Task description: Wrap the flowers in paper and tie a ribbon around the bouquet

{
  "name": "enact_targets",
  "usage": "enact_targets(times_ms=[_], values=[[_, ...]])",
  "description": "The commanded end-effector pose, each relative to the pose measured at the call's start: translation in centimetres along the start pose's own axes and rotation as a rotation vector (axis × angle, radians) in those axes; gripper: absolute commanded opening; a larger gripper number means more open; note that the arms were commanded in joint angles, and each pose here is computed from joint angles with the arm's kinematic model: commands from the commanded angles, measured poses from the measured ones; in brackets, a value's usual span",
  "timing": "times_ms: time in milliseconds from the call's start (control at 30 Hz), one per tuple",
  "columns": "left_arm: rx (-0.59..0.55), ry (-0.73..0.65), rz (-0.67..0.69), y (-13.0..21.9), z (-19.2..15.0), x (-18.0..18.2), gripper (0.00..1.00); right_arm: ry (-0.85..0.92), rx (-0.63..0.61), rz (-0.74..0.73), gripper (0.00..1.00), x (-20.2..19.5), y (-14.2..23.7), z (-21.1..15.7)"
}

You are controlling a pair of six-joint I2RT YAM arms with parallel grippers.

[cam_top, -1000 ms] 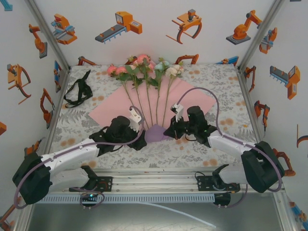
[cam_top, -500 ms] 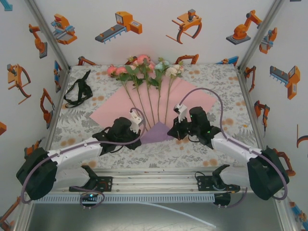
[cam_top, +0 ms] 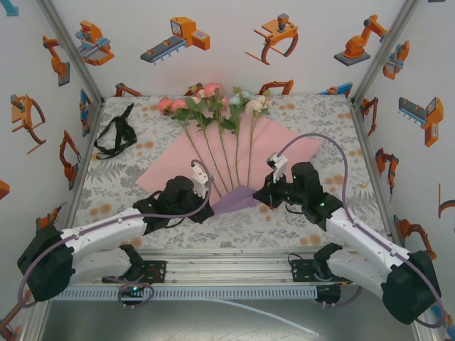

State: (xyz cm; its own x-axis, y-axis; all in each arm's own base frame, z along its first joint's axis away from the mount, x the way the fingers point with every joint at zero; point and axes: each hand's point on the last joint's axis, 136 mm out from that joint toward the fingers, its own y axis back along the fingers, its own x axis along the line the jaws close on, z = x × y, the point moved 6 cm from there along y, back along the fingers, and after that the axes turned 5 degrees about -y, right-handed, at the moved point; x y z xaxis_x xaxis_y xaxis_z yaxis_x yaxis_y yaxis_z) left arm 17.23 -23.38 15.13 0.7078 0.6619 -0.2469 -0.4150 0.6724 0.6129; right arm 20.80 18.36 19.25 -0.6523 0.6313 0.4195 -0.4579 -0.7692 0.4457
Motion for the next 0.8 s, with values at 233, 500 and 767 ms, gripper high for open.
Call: enact_targets(times_ms=[233,500,767], values=[[0.023,0.005,0.16,-3.2,0.4,2.0,0.22,-0.054,0.016,-0.203,0.38,-4.7,-2.7,0.1],[-0.024,0.039,0.155,-2.7,1.1,2.6,0.1,-0.132,0.086,-0.054,0.65,-4.4,-3.1,-0.8],[-0.059,0.086,0.143,-2.9,1.6,3.5,0.0,-0.176,0.117,-0.06,0.55,-5.0,-3.1,-1.2]])
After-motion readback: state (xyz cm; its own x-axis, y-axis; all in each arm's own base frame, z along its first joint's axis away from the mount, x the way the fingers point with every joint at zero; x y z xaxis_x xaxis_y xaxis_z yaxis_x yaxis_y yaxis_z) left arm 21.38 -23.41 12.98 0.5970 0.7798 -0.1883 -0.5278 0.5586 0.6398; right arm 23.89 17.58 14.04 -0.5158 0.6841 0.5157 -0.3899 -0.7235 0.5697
